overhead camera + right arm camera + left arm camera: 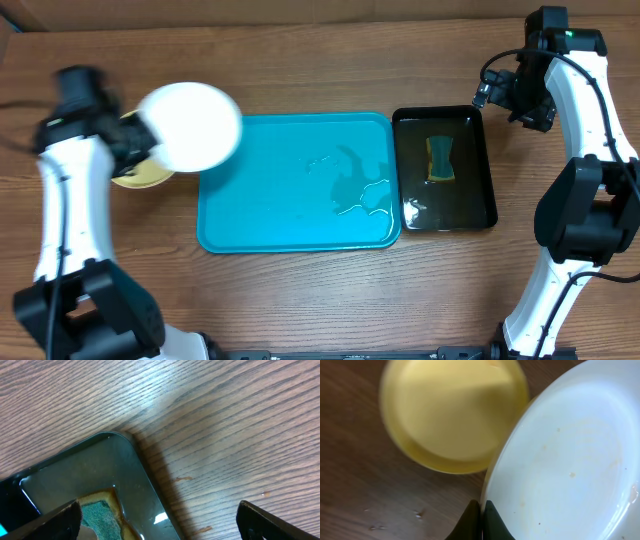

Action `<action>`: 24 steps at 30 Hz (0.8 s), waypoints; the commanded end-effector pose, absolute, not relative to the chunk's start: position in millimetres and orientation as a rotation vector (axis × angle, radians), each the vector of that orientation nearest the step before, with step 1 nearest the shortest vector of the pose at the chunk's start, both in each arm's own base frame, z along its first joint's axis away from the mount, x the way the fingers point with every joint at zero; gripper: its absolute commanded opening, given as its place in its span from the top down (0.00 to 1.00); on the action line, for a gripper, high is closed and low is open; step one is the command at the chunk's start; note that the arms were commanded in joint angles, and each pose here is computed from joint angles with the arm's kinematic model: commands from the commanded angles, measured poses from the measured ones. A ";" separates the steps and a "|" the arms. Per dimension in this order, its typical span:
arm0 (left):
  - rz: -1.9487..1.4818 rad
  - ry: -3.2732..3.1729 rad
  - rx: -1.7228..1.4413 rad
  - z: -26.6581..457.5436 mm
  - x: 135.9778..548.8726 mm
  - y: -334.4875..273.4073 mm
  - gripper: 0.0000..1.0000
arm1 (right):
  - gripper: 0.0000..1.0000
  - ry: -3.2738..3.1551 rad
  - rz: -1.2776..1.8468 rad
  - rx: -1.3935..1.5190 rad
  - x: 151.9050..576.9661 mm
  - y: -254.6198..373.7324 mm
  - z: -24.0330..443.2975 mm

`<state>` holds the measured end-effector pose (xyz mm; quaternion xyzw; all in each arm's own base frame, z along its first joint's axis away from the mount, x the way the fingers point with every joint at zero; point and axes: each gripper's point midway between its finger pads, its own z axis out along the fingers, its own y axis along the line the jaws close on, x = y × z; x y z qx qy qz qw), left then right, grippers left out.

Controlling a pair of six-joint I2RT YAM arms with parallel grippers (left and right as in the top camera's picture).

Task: Clean dirty plates on tray and stack at the side
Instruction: 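Lower the white plate onto the yellow plate stack and release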

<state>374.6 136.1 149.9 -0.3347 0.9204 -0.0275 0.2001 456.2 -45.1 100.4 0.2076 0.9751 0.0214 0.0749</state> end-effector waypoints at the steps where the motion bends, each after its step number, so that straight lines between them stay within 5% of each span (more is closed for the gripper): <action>1: -0.089 2.474 -1.076 156.7 364.0 178.5 0.96 | 0.00 2.866 0.059 0.619 462.0 -45.9 122.0; 7: 0.021 2.374 -1.213 152.1 344.2 231.7 0.96 | 0.00 2.866 0.059 0.619 462.0 -45.9 122.0; 22: 0.008 2.455 -1.243 81.7 368.0 243.6 0.96 | 0.00 2.866 0.059 0.619 462.0 -45.9 122.0; 24: -0.008 2.450 -1.236 81.0 371.0 242.6 0.71 | 0.00 2.866 0.060 0.618 462.0 -45.8 122.0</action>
